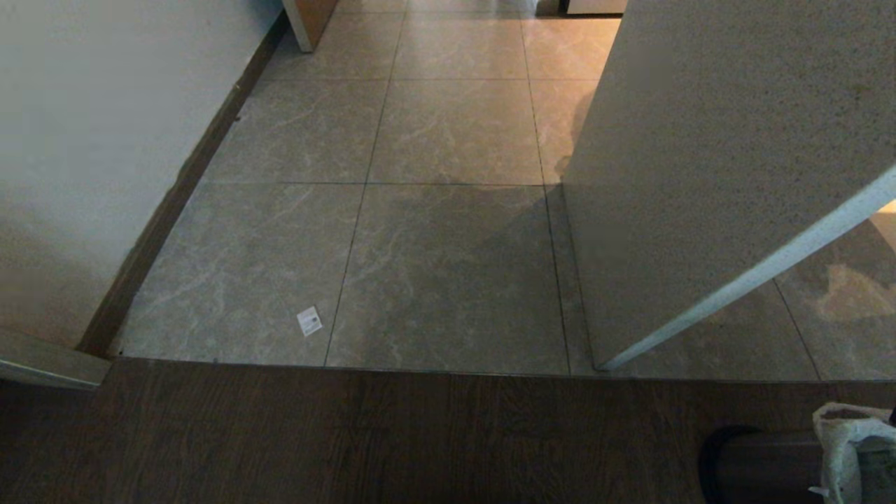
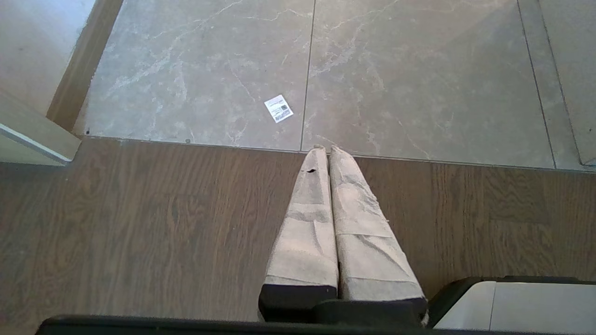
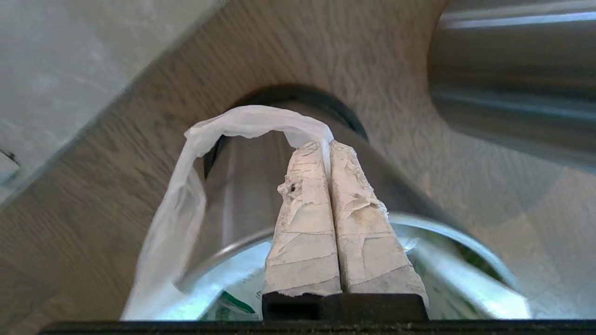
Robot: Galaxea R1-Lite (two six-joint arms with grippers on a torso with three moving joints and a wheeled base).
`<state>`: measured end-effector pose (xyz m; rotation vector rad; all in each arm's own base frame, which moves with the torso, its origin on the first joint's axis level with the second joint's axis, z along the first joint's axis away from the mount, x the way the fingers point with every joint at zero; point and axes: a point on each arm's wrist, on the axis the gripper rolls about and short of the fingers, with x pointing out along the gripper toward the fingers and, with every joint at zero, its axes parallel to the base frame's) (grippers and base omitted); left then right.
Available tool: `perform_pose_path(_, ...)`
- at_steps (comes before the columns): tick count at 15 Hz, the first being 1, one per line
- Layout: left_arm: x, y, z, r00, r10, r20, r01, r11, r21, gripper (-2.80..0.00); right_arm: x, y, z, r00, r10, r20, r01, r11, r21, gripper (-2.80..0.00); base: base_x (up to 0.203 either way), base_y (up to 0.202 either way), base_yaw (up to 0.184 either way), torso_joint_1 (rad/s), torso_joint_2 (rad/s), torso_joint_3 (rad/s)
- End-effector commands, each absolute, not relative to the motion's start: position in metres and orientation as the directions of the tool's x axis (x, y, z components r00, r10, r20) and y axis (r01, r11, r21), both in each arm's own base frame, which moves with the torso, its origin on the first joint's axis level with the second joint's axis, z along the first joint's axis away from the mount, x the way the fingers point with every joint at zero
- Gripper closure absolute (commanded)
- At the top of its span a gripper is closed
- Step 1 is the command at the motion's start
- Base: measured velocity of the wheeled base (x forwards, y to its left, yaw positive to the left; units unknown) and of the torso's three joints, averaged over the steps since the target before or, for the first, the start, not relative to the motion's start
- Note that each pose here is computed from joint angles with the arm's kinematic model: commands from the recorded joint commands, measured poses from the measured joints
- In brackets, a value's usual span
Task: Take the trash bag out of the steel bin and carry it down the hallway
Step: Pick up the trash bag
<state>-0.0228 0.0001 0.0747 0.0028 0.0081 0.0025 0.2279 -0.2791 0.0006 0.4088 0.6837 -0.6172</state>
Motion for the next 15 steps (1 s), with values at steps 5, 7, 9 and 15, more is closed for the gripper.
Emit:
perform_pose_path(5,-0.023,0.0,0.075,1.0,0.003,-0.008,-0.003,1.0,0.002,0.0,0.208,-0.252,0.063,0.705,-0.403,-0.584,0.564,0.818,0.117,0.0,0.0,0.0,0.0,0.0,0.0,0.0)
perform_pose_path(7,-0.023,0.0,0.075,1.0,0.003,-0.008,-0.003,1.0,0.003,0.0,0.193,-0.236,0.061,0.673,-0.364,-0.644,0.498,0.866,0.031,0.0,0.0,0.0,0.0,0.0,0.0,0.0)
perform_pose_path(9,-0.023,0.0,0.075,1.0,0.003,-0.008,-0.003,1.0,0.002,0.0,0.177,-0.222,0.054,0.635,-0.333,-0.697,0.437,0.899,-0.032,0.0,0.0,0.0,0.0,0.0,0.0,0.0)
perform_pose_path(15,-0.023,0.0,0.075,1.0,0.003,-0.008,-0.003,1.0,0.002,0.0,0.152,-0.191,0.052,0.567,-0.324,-0.758,0.336,0.93,-0.146,0.0,0.0,0.0,0.0,0.0,0.0,0.0)
